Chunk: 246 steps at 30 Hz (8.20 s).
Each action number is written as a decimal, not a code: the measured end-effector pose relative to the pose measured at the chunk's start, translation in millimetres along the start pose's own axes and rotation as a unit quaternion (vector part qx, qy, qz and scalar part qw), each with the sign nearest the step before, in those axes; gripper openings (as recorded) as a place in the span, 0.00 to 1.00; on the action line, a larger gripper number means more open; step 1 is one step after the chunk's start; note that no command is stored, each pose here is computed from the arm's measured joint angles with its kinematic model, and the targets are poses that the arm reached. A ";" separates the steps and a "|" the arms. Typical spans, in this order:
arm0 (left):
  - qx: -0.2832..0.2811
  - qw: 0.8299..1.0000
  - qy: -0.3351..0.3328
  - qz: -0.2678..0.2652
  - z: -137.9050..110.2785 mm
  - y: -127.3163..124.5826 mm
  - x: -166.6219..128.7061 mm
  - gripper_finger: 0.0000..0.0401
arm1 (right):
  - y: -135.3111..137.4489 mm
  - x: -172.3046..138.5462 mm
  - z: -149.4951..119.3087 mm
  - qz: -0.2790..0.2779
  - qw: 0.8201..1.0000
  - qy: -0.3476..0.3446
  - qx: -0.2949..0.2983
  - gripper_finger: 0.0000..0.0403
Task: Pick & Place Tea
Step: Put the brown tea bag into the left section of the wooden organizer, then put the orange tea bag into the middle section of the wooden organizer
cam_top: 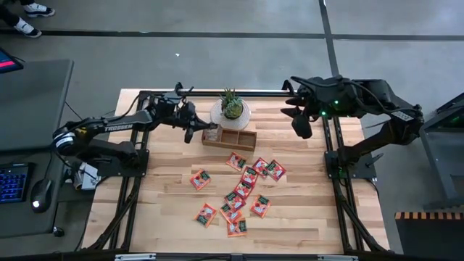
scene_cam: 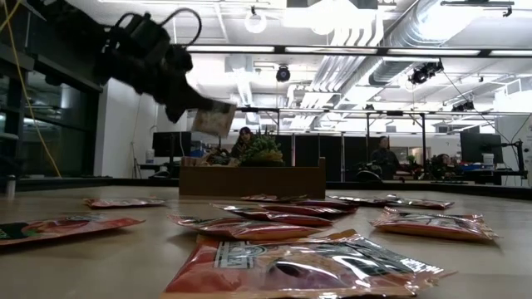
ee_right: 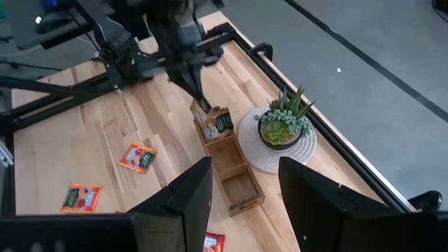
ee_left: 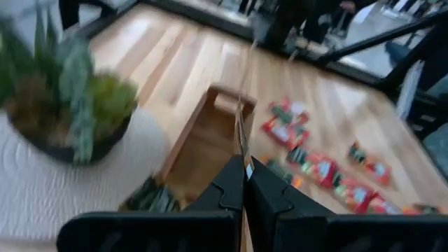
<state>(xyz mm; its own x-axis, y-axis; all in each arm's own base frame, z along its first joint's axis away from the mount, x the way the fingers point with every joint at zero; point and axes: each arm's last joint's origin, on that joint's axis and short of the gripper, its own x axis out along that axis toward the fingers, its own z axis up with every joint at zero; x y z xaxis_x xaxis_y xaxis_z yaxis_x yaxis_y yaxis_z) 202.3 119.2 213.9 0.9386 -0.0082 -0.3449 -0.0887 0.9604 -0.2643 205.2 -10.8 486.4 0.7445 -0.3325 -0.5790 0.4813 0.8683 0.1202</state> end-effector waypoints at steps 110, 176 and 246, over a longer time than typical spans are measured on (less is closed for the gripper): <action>-0.123 0.986 0.021 0.109 31.2 -131.1 -67.6 0.00 | 19.0 42.9 -17.2 0.109 0.966 0.176 -0.152 0.40; -0.248 0.932 0.261 0.046 -31.2 -285.4 266.0 0.00 | 0.7 134.4 -220.5 0.199 0.955 0.215 0.041 0.40; -0.245 0.917 0.302 0.088 -88.5 -275.7 291.9 0.00 | 94.8 173.2 -316.6 0.060 0.921 0.309 0.228 0.40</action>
<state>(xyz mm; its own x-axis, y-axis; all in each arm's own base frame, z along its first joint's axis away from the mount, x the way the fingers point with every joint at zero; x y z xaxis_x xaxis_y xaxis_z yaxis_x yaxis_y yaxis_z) 471.3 -172.6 106.4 0.5534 -0.1601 -0.8174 -0.4982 0.7228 -0.4789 233.3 130.5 142.2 0.4666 0.1506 -0.8715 0.6623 0.5936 0.4572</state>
